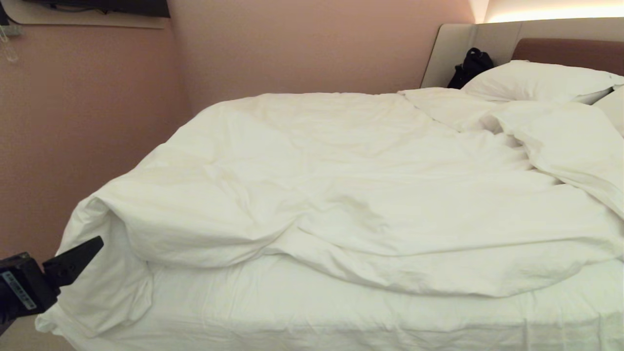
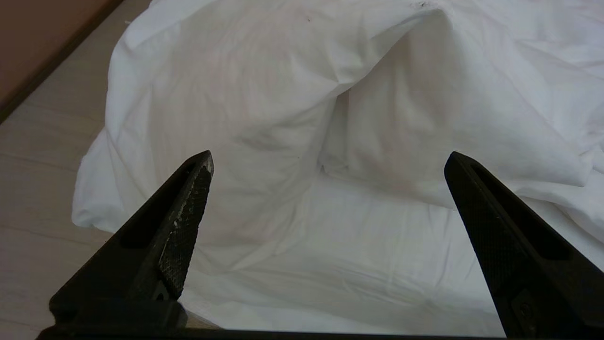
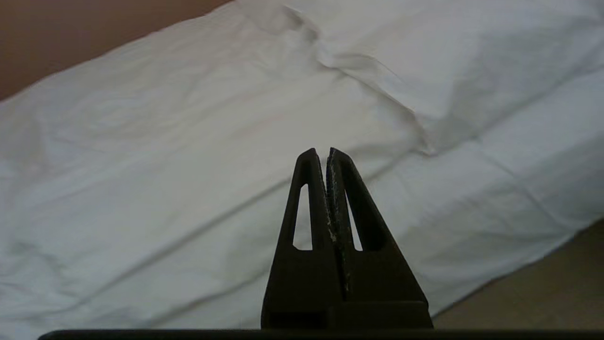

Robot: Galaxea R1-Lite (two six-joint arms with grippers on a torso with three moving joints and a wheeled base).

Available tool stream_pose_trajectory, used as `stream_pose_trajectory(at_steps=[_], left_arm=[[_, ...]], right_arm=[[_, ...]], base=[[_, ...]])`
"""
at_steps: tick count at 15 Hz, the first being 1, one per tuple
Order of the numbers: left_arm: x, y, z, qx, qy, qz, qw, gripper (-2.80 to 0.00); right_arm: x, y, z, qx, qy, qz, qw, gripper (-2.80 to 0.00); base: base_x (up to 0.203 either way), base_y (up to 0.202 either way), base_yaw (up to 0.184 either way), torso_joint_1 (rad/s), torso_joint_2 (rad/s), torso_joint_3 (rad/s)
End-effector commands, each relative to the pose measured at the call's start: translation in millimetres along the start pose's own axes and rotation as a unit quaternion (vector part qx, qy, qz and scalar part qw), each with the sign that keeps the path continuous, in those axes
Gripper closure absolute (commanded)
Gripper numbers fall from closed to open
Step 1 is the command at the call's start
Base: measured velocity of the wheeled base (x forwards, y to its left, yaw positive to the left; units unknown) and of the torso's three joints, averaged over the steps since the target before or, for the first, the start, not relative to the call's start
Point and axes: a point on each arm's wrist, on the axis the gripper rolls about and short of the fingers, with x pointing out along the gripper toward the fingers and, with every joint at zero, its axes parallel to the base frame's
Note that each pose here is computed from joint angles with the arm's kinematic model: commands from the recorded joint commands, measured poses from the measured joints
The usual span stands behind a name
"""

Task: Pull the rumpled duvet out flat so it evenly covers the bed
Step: Flatten the corners of the folded blanket

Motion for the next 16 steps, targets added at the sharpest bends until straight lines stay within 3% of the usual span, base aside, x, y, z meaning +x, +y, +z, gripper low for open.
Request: stream_pose_trajectory(at_steps=[1, 4, 7, 10, 14, 16], left_arm=[[2, 0.7, -5, -0.002, 0.011, 0.002, 0.9999, -2.8], [3, 2.0, -11, -0.002, 0.015, 0.003, 0.9999, -2.8], [7, 2.4, -15, -0.003, 0.005, 0.0, 1.0, -2.8], [11, 2.8, -20, -0.003, 0.019, 0.003, 0.9998, -2.8], [25, 0.7, -22, -0.026, 0.037, 0.007, 0.9989, -2.8], [36, -0.7, -23, -0.031, 0.042, 0.009, 0.9986, -2.8]], right_arm=[[-18, -14, -23, -0.003, -0.015, -0.006, 1.0, 0.0], [-30, -25, -59, -0.035, 0.001, 0.057, 0.998, 0.0], [-42, -38, -101, -0.092, -0.003, 0.121, 0.988, 0.0], [-40, -44, -134, -0.141, 0.007, 0.149, 0.979, 0.0], [-24, -47, -168, -0.163, 0.015, 0.168, 0.972, 0.0], [-23, -46, -171, -0.164, 0.005, 0.178, 0.97, 0.0]], base=[[0.0, 0.0, 0.0, 0.0, 0.0, 0.0], [0.0, 0.0, 0.0, 0.0, 0.0, 0.0], [0.0, 0.0, 0.0, 0.0, 0.0, 0.0], [0.0, 0.0, 0.0, 0.0, 0.0, 0.0], [0.0, 0.0, 0.0, 0.0, 0.0, 0.0], [0.0, 0.0, 0.0, 0.0, 0.0, 0.0]])
